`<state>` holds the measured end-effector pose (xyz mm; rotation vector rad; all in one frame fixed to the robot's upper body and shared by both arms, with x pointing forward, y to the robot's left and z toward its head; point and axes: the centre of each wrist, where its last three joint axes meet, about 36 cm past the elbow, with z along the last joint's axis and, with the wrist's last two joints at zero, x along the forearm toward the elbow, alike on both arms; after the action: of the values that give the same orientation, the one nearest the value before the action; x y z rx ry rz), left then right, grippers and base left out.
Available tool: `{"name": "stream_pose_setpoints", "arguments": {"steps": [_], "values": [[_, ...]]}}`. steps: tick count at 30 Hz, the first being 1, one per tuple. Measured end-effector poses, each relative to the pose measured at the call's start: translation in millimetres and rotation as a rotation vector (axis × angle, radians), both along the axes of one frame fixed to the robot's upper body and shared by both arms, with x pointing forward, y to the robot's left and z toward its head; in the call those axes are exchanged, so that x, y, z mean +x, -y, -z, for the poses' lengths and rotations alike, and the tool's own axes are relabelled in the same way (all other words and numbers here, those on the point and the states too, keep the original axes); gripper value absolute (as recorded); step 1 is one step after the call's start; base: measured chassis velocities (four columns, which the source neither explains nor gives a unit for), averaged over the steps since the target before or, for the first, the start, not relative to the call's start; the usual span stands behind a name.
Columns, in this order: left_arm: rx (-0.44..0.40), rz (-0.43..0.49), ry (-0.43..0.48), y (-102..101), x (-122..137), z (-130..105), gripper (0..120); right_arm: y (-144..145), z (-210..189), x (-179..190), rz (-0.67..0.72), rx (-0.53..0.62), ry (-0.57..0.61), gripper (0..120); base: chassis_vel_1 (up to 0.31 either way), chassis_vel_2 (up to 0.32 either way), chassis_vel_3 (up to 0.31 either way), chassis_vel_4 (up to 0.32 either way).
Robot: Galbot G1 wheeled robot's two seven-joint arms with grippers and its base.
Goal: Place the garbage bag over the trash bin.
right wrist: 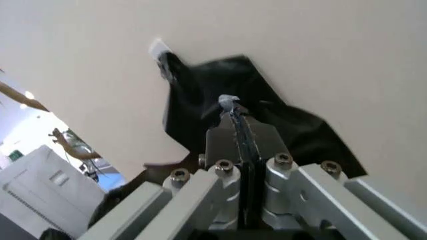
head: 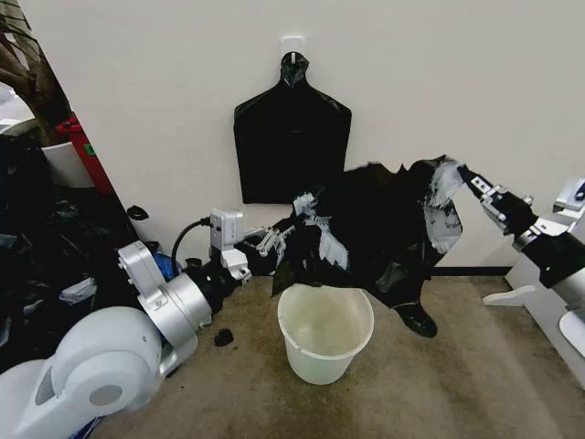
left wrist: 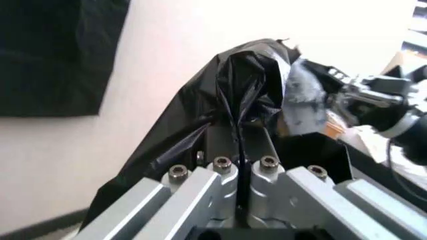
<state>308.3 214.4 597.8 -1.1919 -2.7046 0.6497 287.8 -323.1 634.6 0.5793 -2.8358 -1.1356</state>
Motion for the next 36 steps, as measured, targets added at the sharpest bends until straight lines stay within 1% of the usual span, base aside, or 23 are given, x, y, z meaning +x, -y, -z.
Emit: {"name": "stream_pose_setpoints", "arguments": {"steps": [2, 3, 5, 7, 9, 12, 13, 14, 16, 18, 21, 22, 26, 29, 30, 33, 36], "values": [[0.0, 0.0, 0.0, 0, 0, 0, 0, 0, 0, 0, 0.0, 0.0, 0.0, 0, 0.0, 0.0, 0.0, 0.0], [-0.001, 0.009, -0.011, 1, 3, 20, 0, -11, 16, 1, 0.0, -0.016, -0.033, 0, 0.0, 0.0, 0.0, 0.0], [-0.002, 0.01, -0.024, 1, 6, 31, 0, -21, 26, 2, -0.009, -0.025, -0.06, 0, 0.0, 0.0, 0.0, 0.0], [-0.002, 0.008, -0.029, 1, 7, 34, 0, -24, 29, 2, -0.013, -0.028, -0.067, 0, 0.0, 0.0, 0.0, 0.0], [0.002, -0.025, -0.056, -1, 12, 50, 0, -39, 41, 2, -0.043, -0.035, -0.095, 0, 0.0, 0.0, 0.0, 0.0], [0.009, -0.069, -0.079, -3, 18, 67, 0, -46, 49, 1, -0.057, -0.039, -0.122, 0, 0.0, 0.0, 0.0, 0.0], [0.018, -0.091, -0.089, -4, 20, 74, 0, -47, 51, 0, -0.055, -0.041, -0.131, 0, 0.0, 0.0, 0.0, 0.0], [0.018, -0.091, -0.089, -4, 20, 74, 0, -47, 51, 0, -0.055, -0.041, -0.131, 0, 0.0, 0.0, 0.0, 0.0], [0.038, -0.135, -0.1, -9, 21, 89, 0, -47, 56, -3, -0.045, -0.047, -0.149, 0, 0.0, 0.0, 0.0, 0.0], [0.046, -0.154, -0.101, -10, 21, 95, 0, -47, 58, -5, -0.038, -0.049, -0.158, 0, 0.0, 0.0, 0.0, 0.0], [0.057, -0.199, -0.109, -13, 21, 112, 0, -46, 67, -12, -0.019, -0.046, -0.202, 0, 0.0, 0.0, 0.0, 0.0], [0.057, -0.199, -0.109, -13, 21, 112, 0, -46, 67, -12, -0.019, -0.046, -0.202, 0, 0.0, 0.0, 0.0, 0.0], [0.071, -0.244, -0.128, -11, 17, 134, 0, -50, 74, -16, -0.033, -0.033, -0.241, 0, 0.0, 0.0, 0.0, 0.0], [0.072, -0.269, -0.158, -8, 11, 146, 0, -51, 79, -19, -0.044, -0.031, -0.276, 0, 0.0, 0.0, 0.0, 0.0], [0.072, -0.269, -0.158, -8, 11, 146, 0, -51, 79, -19, -0.044, -0.031, -0.276, 0, 0.0, 0.0, 0.0, 0.0], [0.08, -0.293, -0.197, -4, -1, 157, 0, -51, 84, -24, -0.046, -0.035, -0.321, 0, 0.0, 0.0, 0.0, 0.0], [0.089, -0.315, -0.23, -1, -17, 162, 0, -52, 89, -28, -0.03, -0.047, -0.376, 0, 0.0, 0.0, 0.0, 0.0]]}}
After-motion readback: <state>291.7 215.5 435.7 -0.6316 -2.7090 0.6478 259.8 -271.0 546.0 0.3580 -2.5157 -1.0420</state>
